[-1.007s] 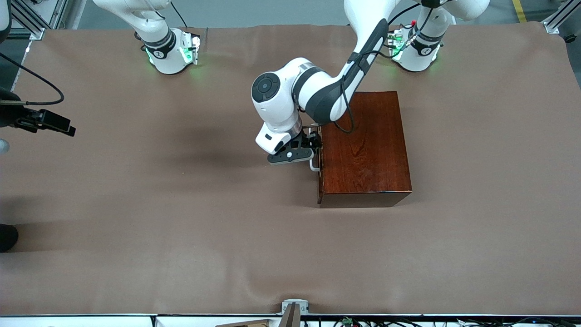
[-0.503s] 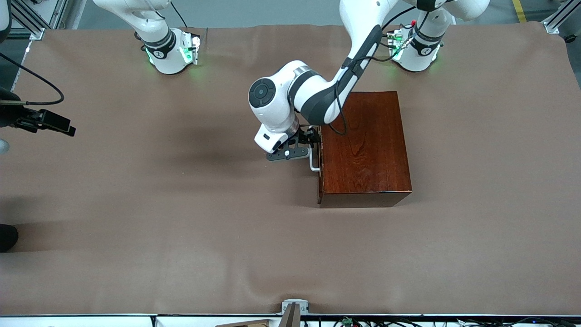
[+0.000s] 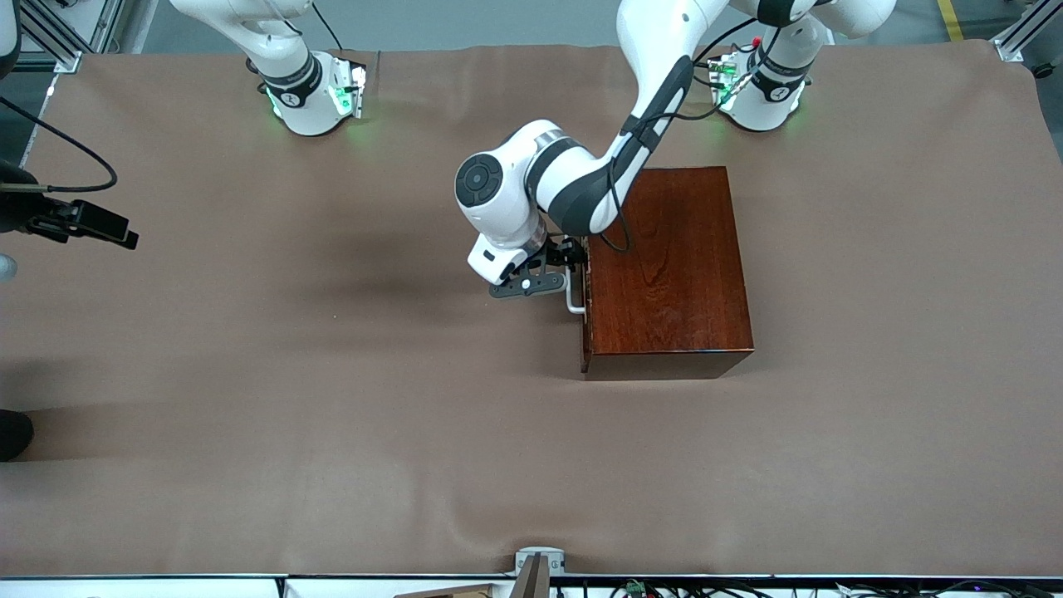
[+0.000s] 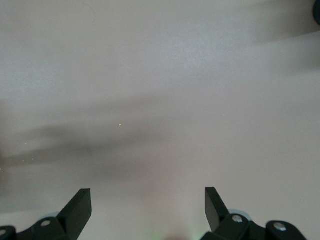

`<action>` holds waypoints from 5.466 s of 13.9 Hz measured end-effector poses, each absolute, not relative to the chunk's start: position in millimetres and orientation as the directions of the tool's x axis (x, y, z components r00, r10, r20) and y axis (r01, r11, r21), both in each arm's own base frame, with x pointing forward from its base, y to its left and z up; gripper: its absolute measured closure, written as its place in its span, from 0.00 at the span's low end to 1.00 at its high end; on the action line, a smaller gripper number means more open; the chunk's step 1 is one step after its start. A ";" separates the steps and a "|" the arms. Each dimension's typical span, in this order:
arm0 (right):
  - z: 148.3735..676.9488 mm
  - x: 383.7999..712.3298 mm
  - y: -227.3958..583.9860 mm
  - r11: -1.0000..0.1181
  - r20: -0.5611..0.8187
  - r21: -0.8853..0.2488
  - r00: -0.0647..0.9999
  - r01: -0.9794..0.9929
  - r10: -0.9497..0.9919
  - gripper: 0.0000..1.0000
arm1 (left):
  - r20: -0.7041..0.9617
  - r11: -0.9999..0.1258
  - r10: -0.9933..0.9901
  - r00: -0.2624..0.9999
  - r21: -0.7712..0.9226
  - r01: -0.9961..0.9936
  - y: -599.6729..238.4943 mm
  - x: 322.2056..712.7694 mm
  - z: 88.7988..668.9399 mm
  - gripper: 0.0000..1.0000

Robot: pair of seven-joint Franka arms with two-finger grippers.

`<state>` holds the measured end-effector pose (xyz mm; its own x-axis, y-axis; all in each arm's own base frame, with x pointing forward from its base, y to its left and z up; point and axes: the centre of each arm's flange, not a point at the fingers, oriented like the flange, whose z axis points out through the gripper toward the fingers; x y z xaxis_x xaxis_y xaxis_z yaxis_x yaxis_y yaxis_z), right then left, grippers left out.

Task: Open drawer, take yellow block, close drawer
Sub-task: 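Pull the drawer open with the left gripper, then withdraw the left gripper while the right gripper reaches toward the drawer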

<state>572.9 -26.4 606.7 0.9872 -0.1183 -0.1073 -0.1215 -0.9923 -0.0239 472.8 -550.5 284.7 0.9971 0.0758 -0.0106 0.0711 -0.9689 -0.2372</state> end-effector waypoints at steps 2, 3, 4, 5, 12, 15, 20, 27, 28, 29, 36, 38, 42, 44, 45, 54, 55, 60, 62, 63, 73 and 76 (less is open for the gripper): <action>606.7 572.9 -26.4 -0.992 -0.107 -0.024 0.987 -0.122 -0.118 0.00 | 0.020 -0.974 0.096 0.995 -0.202 0.098 -557.2 473.0 287.5 0.00; 606.7 572.9 -26.4 -0.992 -0.107 -0.024 0.987 -0.122 -0.118 0.00 | 0.037 -0.978 0.107 0.994 -0.178 0.112 -562.1 472.2 289.3 0.00; 606.7 572.9 -26.4 -0.992 -0.107 -0.024 0.987 -0.122 -0.118 0.00 | 0.055 -0.980 0.117 0.992 -0.153 0.124 -567.3 471.2 291.4 0.00; 606.7 572.9 -26.4 -0.992 -0.107 -0.024 0.987 -0.122 -0.118 0.00 | 0.071 -0.983 0.127 0.989 -0.127 0.136 -571.9 470.9 293.6 0.00; 606.7 572.9 -26.4 -0.992 -0.107 -0.024 0.987 -0.122 -0.118 0.00 | 0.120 -0.980 0.192 0.974 -0.026 0.196 -585.4 471.4 300.0 0.00; 606.7 572.9 -26.4 -0.992 -0.107 -0.024 0.987 -0.122 -0.118 0.00 | 0.131 -0.983 0.183 0.974 0.017 0.182 -594.6 467.5 299.0 0.00; 606.7 572.9 -26.4 -0.992 -0.107 -0.024 0.987 -0.122 -0.118 0.00 | 0.127 -0.988 0.157 0.979 0.033 0.154 -602.9 459.4 298.4 0.00; 606.7 572.9 -26.4 -0.992 -0.107 -0.024 0.987 -0.122 -0.118 0.00 | 0.139 -0.990 0.132 0.981 0.066 0.124 -611.0 454.6 299.1 0.00; 606.7 572.9 -26.4 -0.992 -0.107 -0.024 0.987 -0.122 -0.118 0.00 | 0.141 -0.990 0.129 0.982 0.076 0.119 -613.3 453.2 298.0 0.00; 606.7 572.9 -26.4 -0.992 -0.107 -0.024 0.987 -0.122 -0.118 0.00 | 0.139 -0.990 0.131 0.982 0.078 0.121 -612.9 453.8 298.1 0.00; 606.8 572.9 -26.4 -0.992 -0.107 -0.024 0.987 -0.122 -0.118 0.00 | 0.096 -0.988 0.127 0.987 0.102 0.117 -608.4 460.0 299.1 0.00; 606.8 572.9 -26.4 -0.992 -0.107 -0.024 0.987 -0.122 -0.118 0.00 | 0.096 -0.989 0.120 0.988 0.101 0.110 -608.7 459.6 299.1 0.00; 606.8 572.9 -26.4 -0.992 -0.107 -0.024 0.987 -0.122 -0.118 0.00 | 0.096 -0.989 0.118 0.988 0.102 0.108 -609.0 459.2 299.3 0.00; 606.8 572.9 -26.4 -0.992 -0.107 -0.024 0.987 -0.122 -0.118 0.00 | 0.098 -0.988 0.116 0.988 0.111 0.105 -611.0 458.3 301.0 0.00; 606.8 572.9 -26.4 -0.992 -0.107 -0.024 0.987 -0.122 -0.118 0.00 | 0.099 -0.988 0.115 0.988 0.117 0.103 -612.5 457.5 302.3 0.00; 606.8 572.9 -26.4 -0.992 -0.107 -0.024 0.987 -0.122 -0.118 0.00 | 0.117 -0.967 0.137 0.984 0.232 0.107 -629.8 451.0 316.6 0.00; 606.8 572.9 -26.4 -0.992 -0.107 -0.024 0.987 -0.122 -0.118 0.00 | 0.120 -0.964 0.140 0.983 0.241 0.107 -630.8 451.1 317.9 0.00; 606.8 572.9 -26.4 -0.992 -0.107 -0.024 0.987 -0.122 -0.118 0.00 | 0.146 -0.980 0.086 0.986 0.188 0.058 -638.2 438.7 320.9 0.00; 606.8 572.9 -26.4 -0.992 -0.107 -0.024 0.987 -0.122 -0.118 0.00 | 0.141 -0.983 0.084 0.986 0.174 0.058 -637.4 438.7 324.8 0.00; 606.8 572.9 -26.4 -0.992 -0.107 -0.024 0.987 -0.122 -0.118 0.00 | 0.145 -0.982 0.087 0.986 0.181 0.060 -637.0 439.9 331.2 0.00; 606.7 572.9 -7.7 -0.996 -0.112 -0.030 0.991 -0.082 -0.078 0.00 | 0.289 -0.813 0.582 0.760 0.208 0.544 -363.0 649.6 495.8 0.00; 604.9 566.1 94.1 -0.995 -0.114 -0.034 0.989 0.091 0.094 0.00 | 0.318 -0.767 0.637 0.702 0.173 0.618 -278.2 687.6 493.0 0.00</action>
